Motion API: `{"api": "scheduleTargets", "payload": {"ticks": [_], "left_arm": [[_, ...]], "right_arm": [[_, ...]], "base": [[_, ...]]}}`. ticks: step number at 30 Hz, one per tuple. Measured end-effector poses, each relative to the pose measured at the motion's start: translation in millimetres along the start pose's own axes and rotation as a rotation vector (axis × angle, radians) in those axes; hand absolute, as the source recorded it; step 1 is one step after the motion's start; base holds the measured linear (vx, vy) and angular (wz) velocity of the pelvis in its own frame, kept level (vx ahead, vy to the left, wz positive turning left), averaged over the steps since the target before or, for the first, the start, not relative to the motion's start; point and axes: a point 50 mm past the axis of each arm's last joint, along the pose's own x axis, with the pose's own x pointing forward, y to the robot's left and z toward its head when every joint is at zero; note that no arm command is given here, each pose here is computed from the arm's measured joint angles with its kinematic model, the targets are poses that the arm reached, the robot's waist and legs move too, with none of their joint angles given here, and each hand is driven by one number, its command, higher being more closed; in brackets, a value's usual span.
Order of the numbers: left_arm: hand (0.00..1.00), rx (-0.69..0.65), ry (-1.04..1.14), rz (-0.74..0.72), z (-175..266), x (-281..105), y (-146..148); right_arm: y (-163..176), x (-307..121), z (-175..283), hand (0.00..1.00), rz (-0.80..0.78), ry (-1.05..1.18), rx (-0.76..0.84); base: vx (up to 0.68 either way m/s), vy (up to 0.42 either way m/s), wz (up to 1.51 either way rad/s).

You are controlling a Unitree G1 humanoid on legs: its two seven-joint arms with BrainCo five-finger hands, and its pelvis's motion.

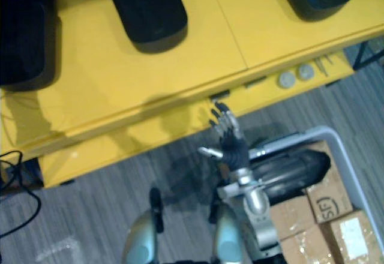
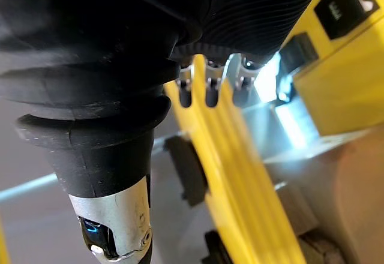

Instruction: Walk over and take plastic housings, then place them on the shelf

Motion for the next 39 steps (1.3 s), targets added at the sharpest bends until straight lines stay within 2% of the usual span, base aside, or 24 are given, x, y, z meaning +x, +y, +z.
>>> {"api": "scheduleTargets", "payload": {"ticks": [2,6,10,12,16,20,23,26,30,32,39], "left_arm": [[0.00,-0.034,-0.106,0.021,14.8,-8.2,-3.9],[0.00,-0.148,-0.205,0.057,9.1,-45.6,-15.8],[0.00,-0.208,-0.219,0.166,-22.6,-107.4,-18.3],[0.00,-0.250,-0.227,0.242,-33.8,-148.0,-10.8],[0.00,-0.358,-0.159,0.329,-48.2,-220.5,1.6],[0.00,-0.398,0.057,0.278,-69.4,-278.0,-9.7],[0.00,-0.415,0.111,0.188,-76.0,-293.7,-16.5],[0.00,-0.384,0.157,0.191,-90.5,-303.5,-8.2],[0.00,-0.353,0.198,0.173,-100.4,-309.2,-8.8],[0.00,-0.323,0.223,0.174,-108.7,-309.6,-7.4],[0.00,-0.340,0.235,0.148,-110.0,-301.4,-20.5]], "right_arm": [[-0.9,2.0,1.2,0.00,0.003,-0.006,-0.024],[-20.1,1.1,1.2,0.00,-0.057,0.012,-0.113],[-27.6,12.9,14.1,0.00,-0.048,-0.036,-0.208],[-22.5,33.5,31.0,0.00,-0.029,-0.133,-0.263],[-12.2,55.6,50.8,0.00,-0.016,-0.259,-0.250],[-22.7,53.6,47.5,0.00,-0.092,-0.262,-0.217],[-46.6,44.0,42.2,0.00,-0.221,-0.234,-0.179],[-54.6,40.2,42.7,0.00,-0.298,-0.244,-0.122],[-54.3,38.3,39.1,0.00,-0.336,-0.243,-0.077],[-41.3,37.5,29.8,0.00,-0.347,-0.231,-0.007],[-38.7,19.2,16.3,0.00,-0.396,-0.161,-0.048]], "base": [[-0.04,-0.002,0.07],[0.04,-0.012,0.10],[0.10,0.021,-0.04],[0.05,0.030,-0.05],[0.00,0.000,0.10],[-0.07,-0.011,0.92],[-0.15,-0.012,1.32],[-0.05,0.069,0.49],[-0.08,0.357,-0.22],[-0.04,0.364,-0.62],[-0.10,0.306,-0.59]]}}
